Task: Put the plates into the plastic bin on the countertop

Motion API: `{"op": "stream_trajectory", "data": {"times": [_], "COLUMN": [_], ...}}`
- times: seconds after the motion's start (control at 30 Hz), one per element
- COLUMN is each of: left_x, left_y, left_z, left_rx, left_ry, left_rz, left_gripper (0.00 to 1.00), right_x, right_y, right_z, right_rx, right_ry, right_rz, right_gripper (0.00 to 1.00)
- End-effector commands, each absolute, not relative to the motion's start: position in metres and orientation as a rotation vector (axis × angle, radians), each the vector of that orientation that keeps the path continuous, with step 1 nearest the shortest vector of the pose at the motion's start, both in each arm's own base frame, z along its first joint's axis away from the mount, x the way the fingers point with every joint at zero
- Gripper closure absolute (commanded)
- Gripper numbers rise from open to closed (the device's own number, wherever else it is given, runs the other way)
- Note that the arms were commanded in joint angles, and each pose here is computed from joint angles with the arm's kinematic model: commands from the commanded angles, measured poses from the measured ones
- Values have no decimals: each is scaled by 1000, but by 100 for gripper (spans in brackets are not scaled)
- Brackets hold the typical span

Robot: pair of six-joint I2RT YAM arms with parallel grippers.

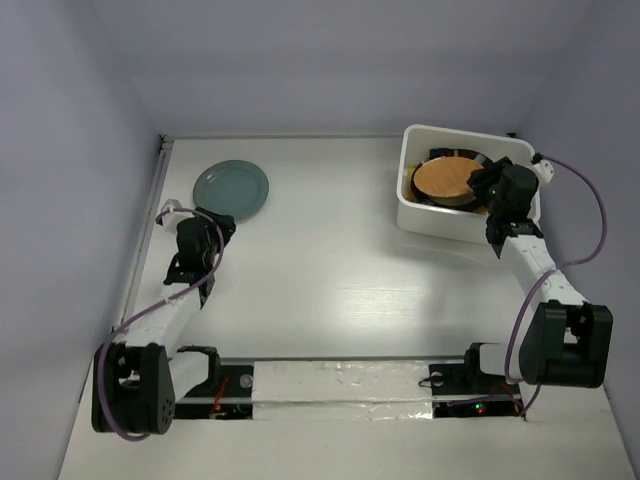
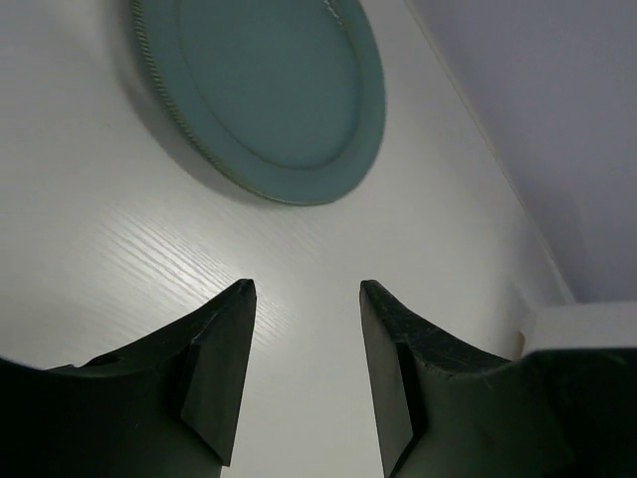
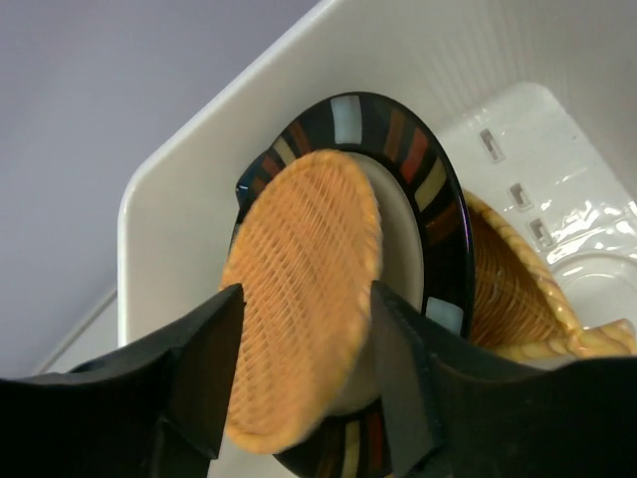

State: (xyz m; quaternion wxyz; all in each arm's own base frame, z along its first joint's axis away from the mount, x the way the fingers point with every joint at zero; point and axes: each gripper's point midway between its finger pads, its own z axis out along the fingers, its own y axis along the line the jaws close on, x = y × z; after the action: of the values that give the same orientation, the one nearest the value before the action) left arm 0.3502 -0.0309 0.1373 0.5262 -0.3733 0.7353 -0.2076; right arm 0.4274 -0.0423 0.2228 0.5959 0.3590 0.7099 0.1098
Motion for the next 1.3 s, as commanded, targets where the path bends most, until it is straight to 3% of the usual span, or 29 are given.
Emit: {"op": "stream_trajectory", "data": {"times": [0.0, 0.1, 0.13, 0.6, 0.83, 1.27], "left_x": [359, 365, 368, 412, 430, 448], "left_y": [-16, -6, 0, 4, 3, 19], "left_z": [129, 113, 111, 68, 51, 35], "left_rx": [-958, -1026, -1051, -1247, -1309, -1398], "left_ry": [1716, 1724, 1716, 1728, 1701, 1618], "left_rz": [-518, -526, -523, -645, -693, -629], "left_gripper": [56, 55, 55, 54, 56, 70], "right_x": [423, 409, 400, 329, 314, 300], "right_y": [-47, -45, -43, 28, 37, 48], "right_z": [272, 272, 286, 317, 326, 341], "right_rx": [820, 819, 800, 522, 459, 397], "right_ry": [1482, 1466, 1434, 1362, 1354, 1328], "right_rz": [305, 318, 335, 697, 723, 772], "right_gripper": [38, 24, 24, 24, 25, 26]}}
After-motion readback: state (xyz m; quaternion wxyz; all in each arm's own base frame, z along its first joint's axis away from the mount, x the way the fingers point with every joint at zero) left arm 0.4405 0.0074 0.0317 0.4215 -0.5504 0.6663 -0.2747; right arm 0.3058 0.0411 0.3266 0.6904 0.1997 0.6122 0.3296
